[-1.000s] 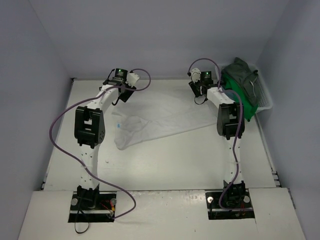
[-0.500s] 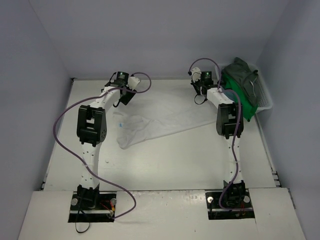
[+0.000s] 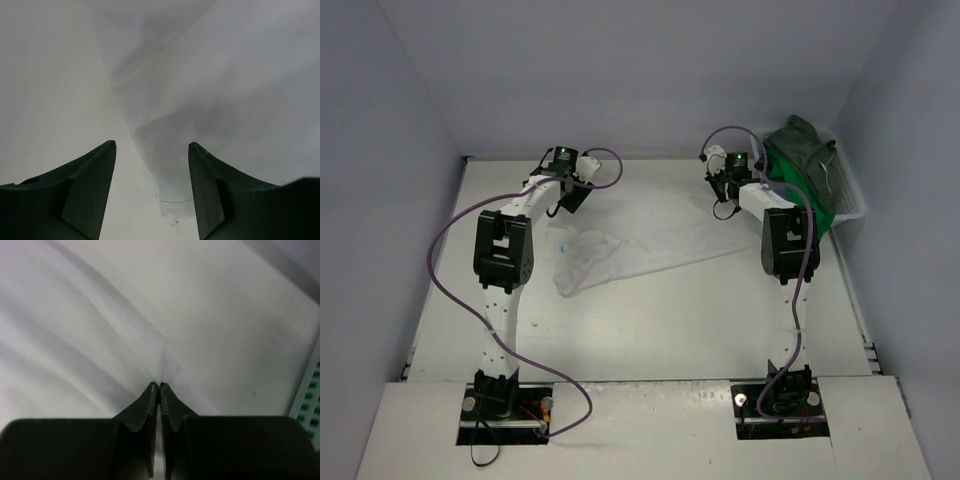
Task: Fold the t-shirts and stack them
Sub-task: Fold the tshirt
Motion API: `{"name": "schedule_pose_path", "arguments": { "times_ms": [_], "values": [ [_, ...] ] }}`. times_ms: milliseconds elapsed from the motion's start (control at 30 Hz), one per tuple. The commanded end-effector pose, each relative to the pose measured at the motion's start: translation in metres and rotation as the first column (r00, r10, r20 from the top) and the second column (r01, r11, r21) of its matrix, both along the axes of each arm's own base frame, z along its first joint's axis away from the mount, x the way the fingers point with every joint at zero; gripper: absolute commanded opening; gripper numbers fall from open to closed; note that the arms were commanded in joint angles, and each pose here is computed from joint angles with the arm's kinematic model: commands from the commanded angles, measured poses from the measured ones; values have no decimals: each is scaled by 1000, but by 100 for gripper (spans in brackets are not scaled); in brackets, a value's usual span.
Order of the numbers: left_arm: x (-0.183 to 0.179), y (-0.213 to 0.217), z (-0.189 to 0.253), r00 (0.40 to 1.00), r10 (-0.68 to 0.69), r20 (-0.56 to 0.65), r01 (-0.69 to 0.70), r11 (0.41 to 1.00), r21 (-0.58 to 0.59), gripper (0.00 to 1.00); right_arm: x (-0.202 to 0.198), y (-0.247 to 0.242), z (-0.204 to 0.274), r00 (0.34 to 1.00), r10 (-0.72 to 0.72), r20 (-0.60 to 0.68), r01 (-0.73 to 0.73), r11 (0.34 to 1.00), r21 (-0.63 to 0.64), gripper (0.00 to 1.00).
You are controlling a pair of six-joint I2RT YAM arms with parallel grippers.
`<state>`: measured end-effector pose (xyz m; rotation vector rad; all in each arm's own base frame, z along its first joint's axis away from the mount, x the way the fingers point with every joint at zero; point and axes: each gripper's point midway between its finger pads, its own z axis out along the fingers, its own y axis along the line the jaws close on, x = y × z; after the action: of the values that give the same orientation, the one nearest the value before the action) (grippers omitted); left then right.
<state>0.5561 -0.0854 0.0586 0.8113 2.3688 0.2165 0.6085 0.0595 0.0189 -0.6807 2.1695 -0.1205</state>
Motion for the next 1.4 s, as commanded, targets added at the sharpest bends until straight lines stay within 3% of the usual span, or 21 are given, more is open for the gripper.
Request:
{"name": "schedule_pose_path", "arguments": {
  "times_ms": [0, 167, 500, 567, 700, 967, 1367],
  "values": [
    [25, -4, 58, 988, 28, 151, -20, 998, -53, 54, -21, -3, 53, 999, -2, 40, 1, 1000, 14, 2],
    [38, -8, 60, 983, 35, 179, -25, 998, -61, 54, -50, -1, 55, 1000, 28, 12, -27, 999, -19, 2],
    [88, -31, 79, 946, 58, 319, -5, 986, -165, 59, -60, 1, 27, 998, 38, -51, -39, 999, -20, 2],
    [94, -36, 61, 956, 47, 291, 5, 985, -175, 59, -62, 2, 27, 998, 42, -53, -43, 999, -14, 2],
    [112, -43, 69, 943, 71, 324, 3, 975, -221, 59, -65, 3, 24, 997, 47, -59, -48, 999, -12, 2],
    [129, -43, 64, 924, 120, 362, -22, 964, -265, 60, -73, 3, 13, 995, 54, -80, -54, 999, -6, 2],
    [151, -33, 106, 868, 208, 451, -21, 922, -386, 60, -78, 4, -2, 993, 56, -104, -57, 998, -4, 2]
  ]
}}
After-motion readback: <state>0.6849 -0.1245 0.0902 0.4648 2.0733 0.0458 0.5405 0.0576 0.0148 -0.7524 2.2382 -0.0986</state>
